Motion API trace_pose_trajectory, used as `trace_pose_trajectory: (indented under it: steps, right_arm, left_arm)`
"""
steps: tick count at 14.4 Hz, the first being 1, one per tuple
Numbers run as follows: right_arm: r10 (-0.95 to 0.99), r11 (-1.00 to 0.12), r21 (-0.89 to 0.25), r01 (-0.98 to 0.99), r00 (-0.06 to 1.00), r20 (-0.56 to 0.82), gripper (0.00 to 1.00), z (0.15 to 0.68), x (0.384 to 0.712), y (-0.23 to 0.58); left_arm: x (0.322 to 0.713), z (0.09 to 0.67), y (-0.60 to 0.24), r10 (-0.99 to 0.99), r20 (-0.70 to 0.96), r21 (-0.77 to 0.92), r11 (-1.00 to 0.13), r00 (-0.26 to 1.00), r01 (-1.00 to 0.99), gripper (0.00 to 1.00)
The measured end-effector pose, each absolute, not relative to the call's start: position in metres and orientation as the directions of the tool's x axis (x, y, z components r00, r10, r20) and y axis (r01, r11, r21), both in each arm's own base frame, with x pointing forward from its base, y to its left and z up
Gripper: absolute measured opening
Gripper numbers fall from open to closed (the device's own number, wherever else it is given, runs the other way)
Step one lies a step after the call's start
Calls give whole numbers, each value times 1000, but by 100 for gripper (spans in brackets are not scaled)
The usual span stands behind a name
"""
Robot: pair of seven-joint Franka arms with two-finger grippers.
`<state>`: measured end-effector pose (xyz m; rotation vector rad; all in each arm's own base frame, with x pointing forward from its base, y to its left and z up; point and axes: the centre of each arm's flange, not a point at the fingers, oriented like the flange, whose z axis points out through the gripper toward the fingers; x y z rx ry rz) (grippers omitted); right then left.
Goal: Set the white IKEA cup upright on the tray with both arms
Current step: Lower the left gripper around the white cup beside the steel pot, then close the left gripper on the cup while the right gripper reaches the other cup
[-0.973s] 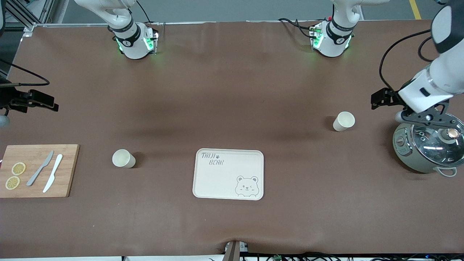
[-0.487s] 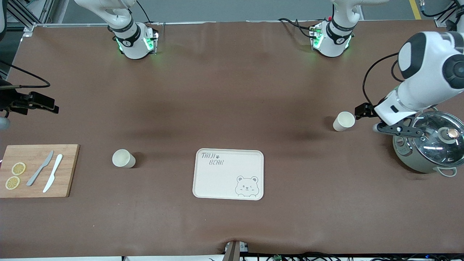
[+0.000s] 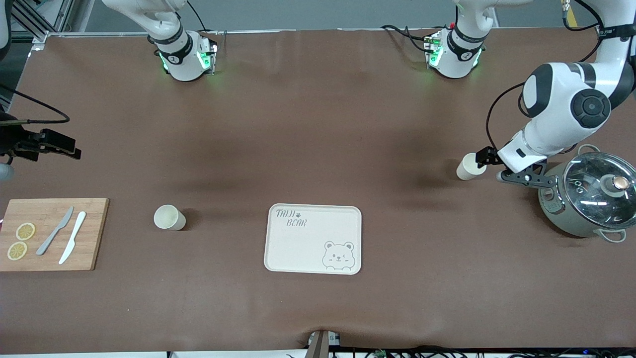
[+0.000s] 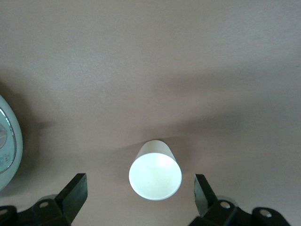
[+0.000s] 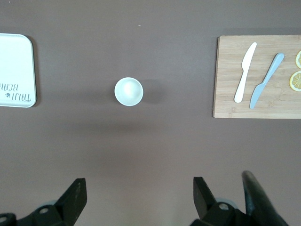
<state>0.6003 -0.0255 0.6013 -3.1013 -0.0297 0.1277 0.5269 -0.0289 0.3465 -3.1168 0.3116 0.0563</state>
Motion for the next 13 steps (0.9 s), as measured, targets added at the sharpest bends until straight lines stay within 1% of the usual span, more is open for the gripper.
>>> trace_pose_trajectory:
  steps: [4,7,10,13]
  right_arm:
    - [20,-999,-38,17,996,-84,100,585,611,-26]
    - [20,-999,-36,18,999,-50,100,567,623,-25]
    - [24,-999,-36,22,999,-48,100,526,632,-22]
    - [34,-999,-40,30,994,-99,100,481,641,-15]
  left_arm:
    - [504,306,-10,-194,13,-11,-981,981,-194,100]
    - [485,280,2,-203,43,-16,-979,978,-202,100]
    - [472,255,4,-202,67,-19,-979,977,-202,100]
    - [466,235,6,-209,65,-17,-978,976,-208,100]
